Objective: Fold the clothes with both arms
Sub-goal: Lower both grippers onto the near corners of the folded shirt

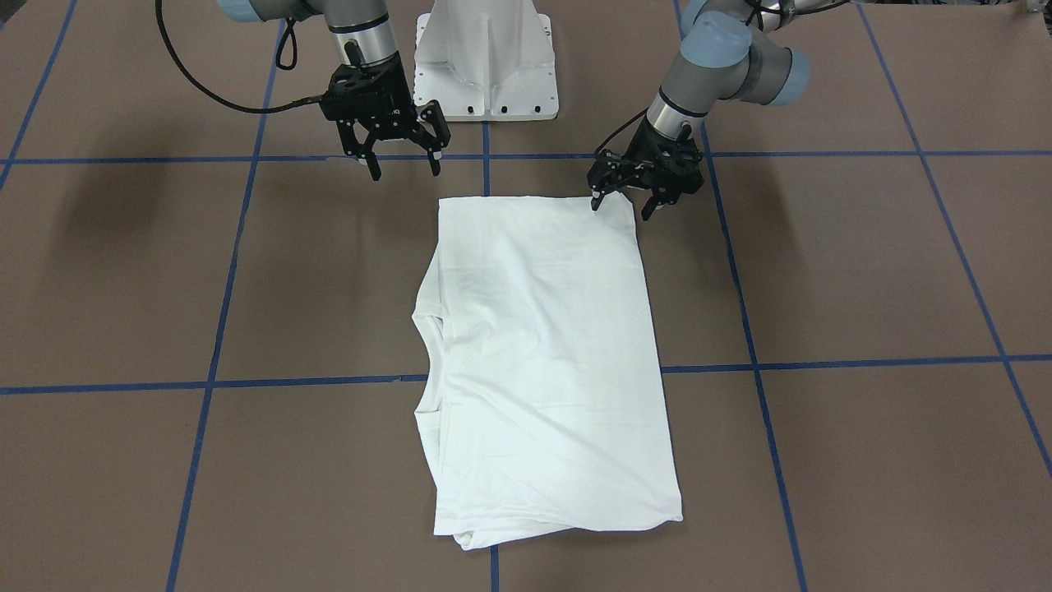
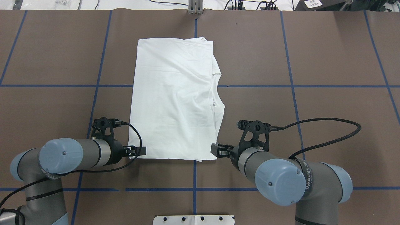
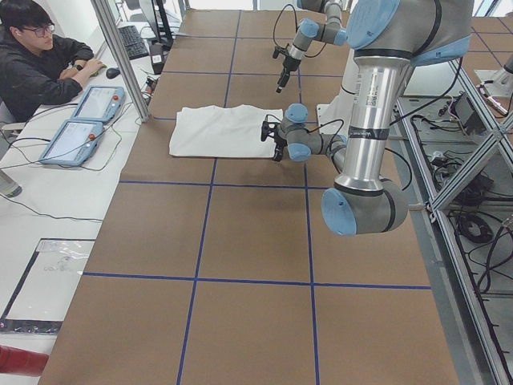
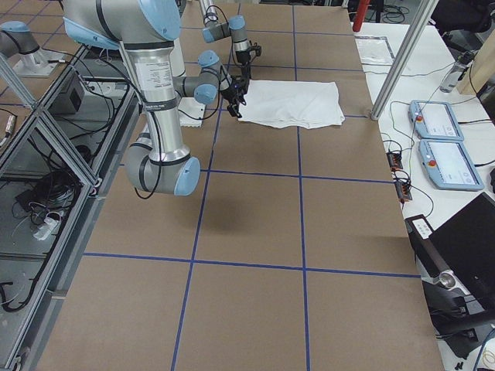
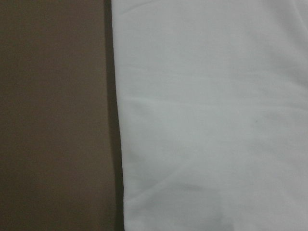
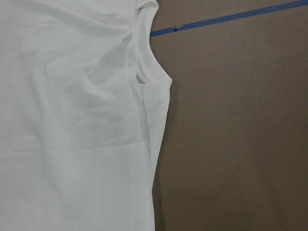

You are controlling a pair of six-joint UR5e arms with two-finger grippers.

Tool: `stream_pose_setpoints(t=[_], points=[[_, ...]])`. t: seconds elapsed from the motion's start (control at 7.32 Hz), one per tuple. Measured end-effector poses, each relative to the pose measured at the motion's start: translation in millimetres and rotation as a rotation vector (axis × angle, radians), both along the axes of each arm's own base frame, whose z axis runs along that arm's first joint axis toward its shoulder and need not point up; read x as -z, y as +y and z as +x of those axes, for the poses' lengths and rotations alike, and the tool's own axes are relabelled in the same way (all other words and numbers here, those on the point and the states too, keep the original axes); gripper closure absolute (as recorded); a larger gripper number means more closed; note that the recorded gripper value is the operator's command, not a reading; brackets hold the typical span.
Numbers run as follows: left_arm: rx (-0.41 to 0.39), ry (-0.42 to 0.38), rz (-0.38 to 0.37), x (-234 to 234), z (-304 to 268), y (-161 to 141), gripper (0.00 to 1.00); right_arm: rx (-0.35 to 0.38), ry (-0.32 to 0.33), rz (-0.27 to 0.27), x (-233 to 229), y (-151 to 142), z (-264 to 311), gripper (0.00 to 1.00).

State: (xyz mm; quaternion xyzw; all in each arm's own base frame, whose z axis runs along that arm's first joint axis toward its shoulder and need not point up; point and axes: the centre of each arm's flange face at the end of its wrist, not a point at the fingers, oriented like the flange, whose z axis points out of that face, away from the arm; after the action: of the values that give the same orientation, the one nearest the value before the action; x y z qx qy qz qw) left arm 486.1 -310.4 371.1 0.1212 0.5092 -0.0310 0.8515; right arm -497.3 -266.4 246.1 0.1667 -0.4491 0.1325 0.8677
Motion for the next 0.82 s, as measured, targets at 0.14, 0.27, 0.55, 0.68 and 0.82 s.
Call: stream_pose_setpoints(t=[0.14,0.27,0.55,0.68,0.82], points=[[-0.001,0.002,0.0,0.8,0.4,0.8,0.47,0.0,0.0,0.0,-0.2,-0.1,-0.1,0.0],[-0.001,0.003,-0.001,1.5,0.5,1.1,0.53,-0.001,0.0,0.0,-0.2,-0.1,0.0,0.0],[-0.002,0.007,0.0,3.2,0.4,2.1,0.78,-0.001,0.002,0.001,-0.6,0.1,-0.2,0.0],[-0.003,0.008,-0.001,3.8,0.6,2.9,0.95,-0.001,0.004,0.0,-1.6,0.1,-0.4,0.0],[-0.005,0.01,-0.001,4.6,1.2,4.1,1.0,0.0,0.006,0.0,-2.7,0.6,-0.9,0.0]])
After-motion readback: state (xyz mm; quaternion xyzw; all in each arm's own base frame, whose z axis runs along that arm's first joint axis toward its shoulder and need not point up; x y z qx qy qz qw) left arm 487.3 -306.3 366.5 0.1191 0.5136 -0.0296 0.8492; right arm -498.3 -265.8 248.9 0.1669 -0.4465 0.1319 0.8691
